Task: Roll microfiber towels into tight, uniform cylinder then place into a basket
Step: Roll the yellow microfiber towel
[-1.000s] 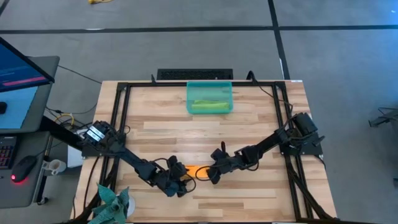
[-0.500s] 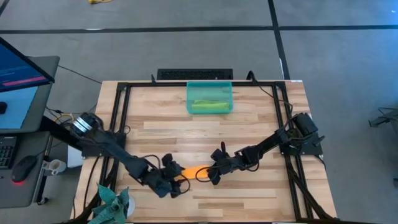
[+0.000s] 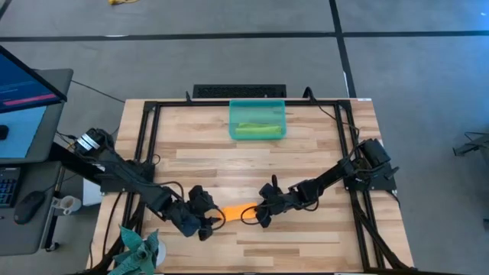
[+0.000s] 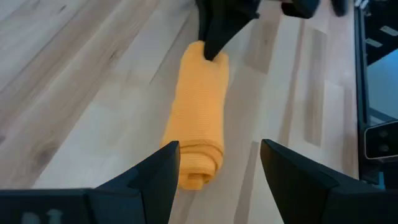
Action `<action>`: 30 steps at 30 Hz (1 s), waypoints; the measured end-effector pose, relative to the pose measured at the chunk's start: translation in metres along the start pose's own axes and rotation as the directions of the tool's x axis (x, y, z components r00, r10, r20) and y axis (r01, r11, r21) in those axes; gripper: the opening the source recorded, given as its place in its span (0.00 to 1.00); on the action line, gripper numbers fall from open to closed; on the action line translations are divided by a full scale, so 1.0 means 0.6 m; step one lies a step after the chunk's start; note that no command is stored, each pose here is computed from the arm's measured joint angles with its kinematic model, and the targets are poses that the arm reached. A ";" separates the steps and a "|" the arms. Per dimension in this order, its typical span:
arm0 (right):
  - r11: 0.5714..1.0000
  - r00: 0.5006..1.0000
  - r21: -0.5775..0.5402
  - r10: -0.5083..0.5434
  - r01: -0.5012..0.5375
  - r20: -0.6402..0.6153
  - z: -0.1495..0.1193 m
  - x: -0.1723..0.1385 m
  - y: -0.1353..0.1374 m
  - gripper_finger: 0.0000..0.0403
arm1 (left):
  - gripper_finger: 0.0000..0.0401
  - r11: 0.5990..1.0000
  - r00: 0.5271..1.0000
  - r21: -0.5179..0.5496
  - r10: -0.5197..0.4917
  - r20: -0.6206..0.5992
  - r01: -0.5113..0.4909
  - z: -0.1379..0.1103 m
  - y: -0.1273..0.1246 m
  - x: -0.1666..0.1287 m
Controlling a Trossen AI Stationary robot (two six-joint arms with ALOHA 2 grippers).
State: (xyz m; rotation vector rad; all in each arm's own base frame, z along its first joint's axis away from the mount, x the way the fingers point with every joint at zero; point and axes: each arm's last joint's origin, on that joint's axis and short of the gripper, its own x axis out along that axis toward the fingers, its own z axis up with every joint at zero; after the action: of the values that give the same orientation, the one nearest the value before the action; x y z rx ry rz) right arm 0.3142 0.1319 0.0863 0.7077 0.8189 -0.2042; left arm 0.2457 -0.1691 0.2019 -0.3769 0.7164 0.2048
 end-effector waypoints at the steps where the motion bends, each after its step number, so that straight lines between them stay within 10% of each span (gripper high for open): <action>1: 1.000 1.000 0.000 0.002 -0.002 0.002 0.000 0.000 0.000 0.05 | 0.54 1.000 1.000 -0.006 0.001 -0.010 -0.001 0.001 0.002 0.001; 30: 1.000 1.000 -0.002 -0.005 0.005 0.022 -0.001 0.000 0.000 0.05 | 0.62 0.902 0.998 0.431 0.008 -0.058 0.018 -0.021 -0.005 0.089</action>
State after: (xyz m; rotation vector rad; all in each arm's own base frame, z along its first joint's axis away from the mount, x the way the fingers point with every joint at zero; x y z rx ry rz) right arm 0.3140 0.1326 0.0861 0.7003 0.8002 -0.2154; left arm 0.2786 -0.1738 0.1580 0.0415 0.7951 0.0252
